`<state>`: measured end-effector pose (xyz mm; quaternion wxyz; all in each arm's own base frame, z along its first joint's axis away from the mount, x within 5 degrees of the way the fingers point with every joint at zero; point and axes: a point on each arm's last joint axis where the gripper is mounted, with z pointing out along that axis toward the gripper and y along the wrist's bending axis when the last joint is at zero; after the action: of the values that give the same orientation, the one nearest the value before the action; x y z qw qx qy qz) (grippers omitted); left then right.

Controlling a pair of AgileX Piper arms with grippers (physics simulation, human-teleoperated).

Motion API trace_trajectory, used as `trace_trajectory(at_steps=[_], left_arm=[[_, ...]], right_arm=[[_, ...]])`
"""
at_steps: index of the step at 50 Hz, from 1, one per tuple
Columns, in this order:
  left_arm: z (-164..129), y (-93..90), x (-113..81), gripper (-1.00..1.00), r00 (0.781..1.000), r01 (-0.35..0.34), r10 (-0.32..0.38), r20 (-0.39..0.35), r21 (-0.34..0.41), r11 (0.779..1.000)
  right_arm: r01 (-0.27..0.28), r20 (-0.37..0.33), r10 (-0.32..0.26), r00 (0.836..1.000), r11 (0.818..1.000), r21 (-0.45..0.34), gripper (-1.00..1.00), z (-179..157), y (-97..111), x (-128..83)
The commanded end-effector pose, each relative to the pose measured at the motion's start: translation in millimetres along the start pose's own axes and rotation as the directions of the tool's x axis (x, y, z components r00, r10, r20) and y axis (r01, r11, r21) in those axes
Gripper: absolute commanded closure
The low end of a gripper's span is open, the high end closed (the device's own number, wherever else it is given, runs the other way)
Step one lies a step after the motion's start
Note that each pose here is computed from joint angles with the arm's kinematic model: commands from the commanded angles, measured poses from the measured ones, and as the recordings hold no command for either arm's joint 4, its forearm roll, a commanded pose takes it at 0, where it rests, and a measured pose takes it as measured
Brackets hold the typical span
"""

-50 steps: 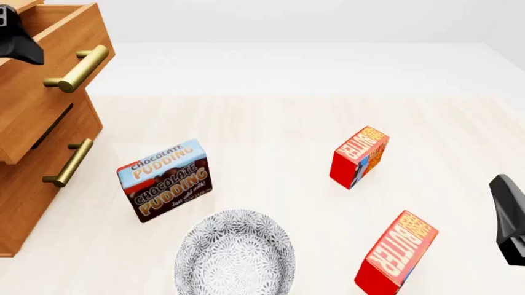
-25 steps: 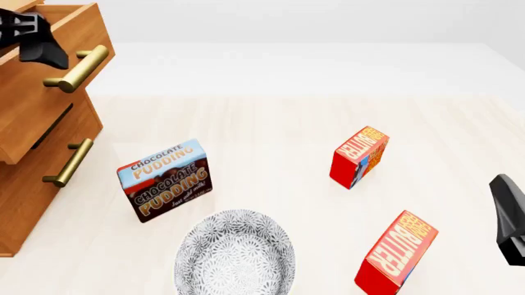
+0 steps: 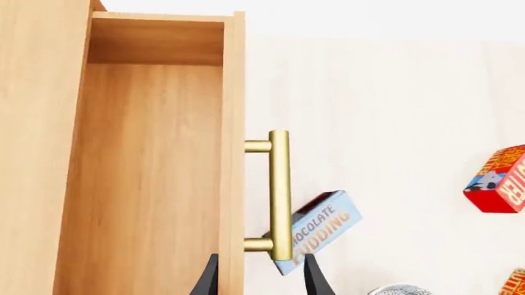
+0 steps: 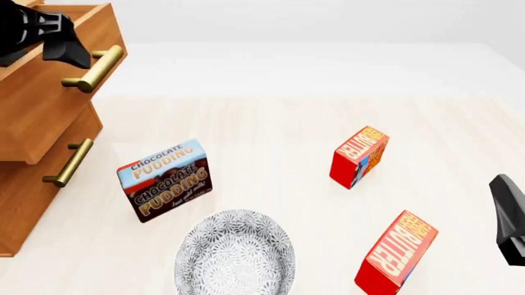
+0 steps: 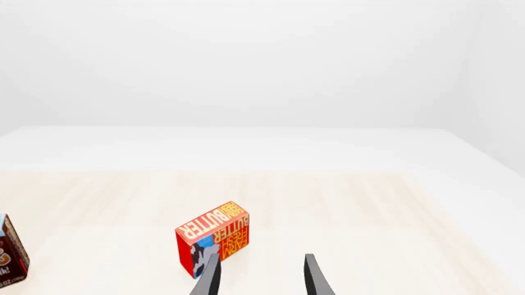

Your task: Put the butter at the front in the top drawer of the cabinet and close it.

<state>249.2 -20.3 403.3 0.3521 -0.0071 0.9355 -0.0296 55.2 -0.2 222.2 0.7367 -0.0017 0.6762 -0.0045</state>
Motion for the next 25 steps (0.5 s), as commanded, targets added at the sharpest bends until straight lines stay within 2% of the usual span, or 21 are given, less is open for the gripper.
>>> trace_trajectory(at_steps=[1,25], left_arm=[[4.1,-9.5,0.0,-1.0,1.0,-0.023,0.024,-0.013,0.027,0.999],[20.5,-32.0,0.2,-1.0,0.997,-0.055,0.058,-0.044,0.077,0.996]], right_arm=[[-0.002,0.0,0.002,1.0,1.0,-0.001,-1.0,-0.4,0.1,2.0],[-0.002,0.0,0.002,1.0,1.0,-0.001,-1.0,-0.4,0.1,2.0]])
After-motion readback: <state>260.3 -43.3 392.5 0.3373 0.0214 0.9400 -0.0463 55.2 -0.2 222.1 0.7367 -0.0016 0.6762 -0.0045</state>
